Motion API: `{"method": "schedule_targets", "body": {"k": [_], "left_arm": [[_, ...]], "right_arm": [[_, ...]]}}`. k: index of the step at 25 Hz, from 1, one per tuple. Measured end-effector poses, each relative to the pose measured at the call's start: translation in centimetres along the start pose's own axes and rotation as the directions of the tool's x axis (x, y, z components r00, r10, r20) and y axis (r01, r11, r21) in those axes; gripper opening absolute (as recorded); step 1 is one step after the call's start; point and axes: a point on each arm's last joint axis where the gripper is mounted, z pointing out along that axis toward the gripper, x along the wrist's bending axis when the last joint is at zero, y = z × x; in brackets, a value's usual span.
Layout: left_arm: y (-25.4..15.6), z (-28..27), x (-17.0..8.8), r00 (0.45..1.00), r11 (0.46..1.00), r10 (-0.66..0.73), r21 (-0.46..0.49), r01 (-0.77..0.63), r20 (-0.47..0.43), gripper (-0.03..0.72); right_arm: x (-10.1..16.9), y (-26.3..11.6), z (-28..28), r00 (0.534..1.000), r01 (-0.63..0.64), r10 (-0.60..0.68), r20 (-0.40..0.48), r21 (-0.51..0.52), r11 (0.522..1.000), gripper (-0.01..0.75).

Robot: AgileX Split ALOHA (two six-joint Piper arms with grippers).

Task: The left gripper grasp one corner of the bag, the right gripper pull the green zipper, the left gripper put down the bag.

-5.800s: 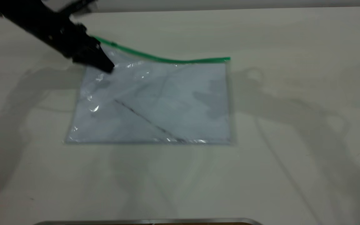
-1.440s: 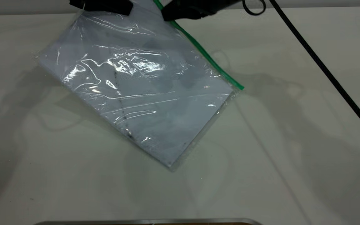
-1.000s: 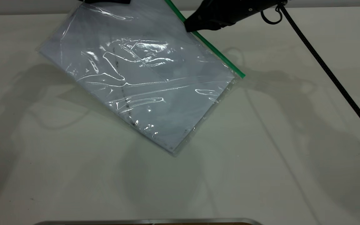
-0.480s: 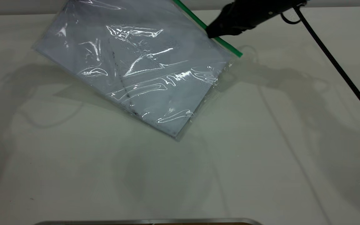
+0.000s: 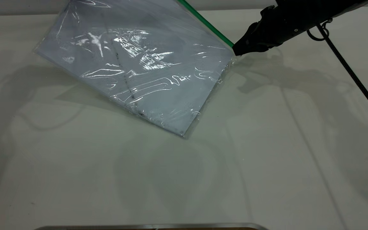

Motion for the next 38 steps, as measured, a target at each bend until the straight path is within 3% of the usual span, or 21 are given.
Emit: {"method": "schedule_targets", "body": {"k": [3,5,9,13,18,23,25,28,31,34,38], "left_arm": [[0.0,0.0,0.0,1.0,1.0,-0.008,0.0,0.008,-0.001,0.054],[0.0,0.0,0.0,0.999,0.999,-0.039,0.0,0.039,-0.003,0.054],[-0.7,0.0,0.1,0.992,0.991,-0.129,0.031,0.129,-0.004,0.054],[-3.5,2.3,0.2,0.961,0.954,-0.275,0.119,0.276,-0.027,0.056],[-6.6,7.2,0.0,0.877,0.859,-0.448,0.187,0.476,-0.173,0.11],[-5.7,8.7,-0.5,0.871,0.851,-0.442,0.206,0.483,-0.217,0.349],[-4.3,7.8,-0.6,0.882,0.861,-0.419,0.215,0.461,-0.216,0.459],[0.1,5.1,-0.9,0.889,0.871,-0.401,0.209,0.445,-0.222,0.536],[5.7,1.6,-2.4,0.891,0.875,-0.375,0.219,0.431,-0.256,0.542],[11.4,-2.1,-5.2,0.901,0.88,-0.302,0.271,0.389,-0.31,0.53],[17.6,-6.9,-10.4,0.884,0.864,-0.234,0.33,0.38,-0.406,0.512]], "right_arm": [[-0.1,0.1,-0.2,0.999,-0.037,0.037,-0.009,-0.005,0.999,0.08],[-0.2,0.3,-0.5,0.999,-0.053,0.053,-0.002,-0.007,0.999,0.131],[-0.5,2.0,-2.3,0.996,-0.083,0.084,0.024,-0.043,0.996,0.337],[1.9,6.4,-6.6,0.991,-0.06,0.044,-0.123,-0.131,0.99,0.498],[6.8,12.4,-14.9,0.954,-0.05,-0.019,-0.299,-0.224,0.973,0.507],[11.5,15.0,-22.9,0.935,-0.041,-0.015,-0.355,-0.151,0.988,0.475],[13.2,15.3,-26.1,0.95,-0.023,-0.01,-0.312,-0.103,0.994,0.468],[15.3,15.2,-30.9,0.984,-0.008,0.002,-0.178,-0.038,0.999,0.464],[16.8,14.4,-35.0,0.997,-0.075,0.075,0.001,0.013,0.997,0.463],[18.6,12.4,-38.4,0.977,-0.153,0.148,0.151,0.019,0.988,0.463],[21.1,7.2,-40.5,0.953,-0.193,0.172,0.248,0.065,0.979,0.462]]}}
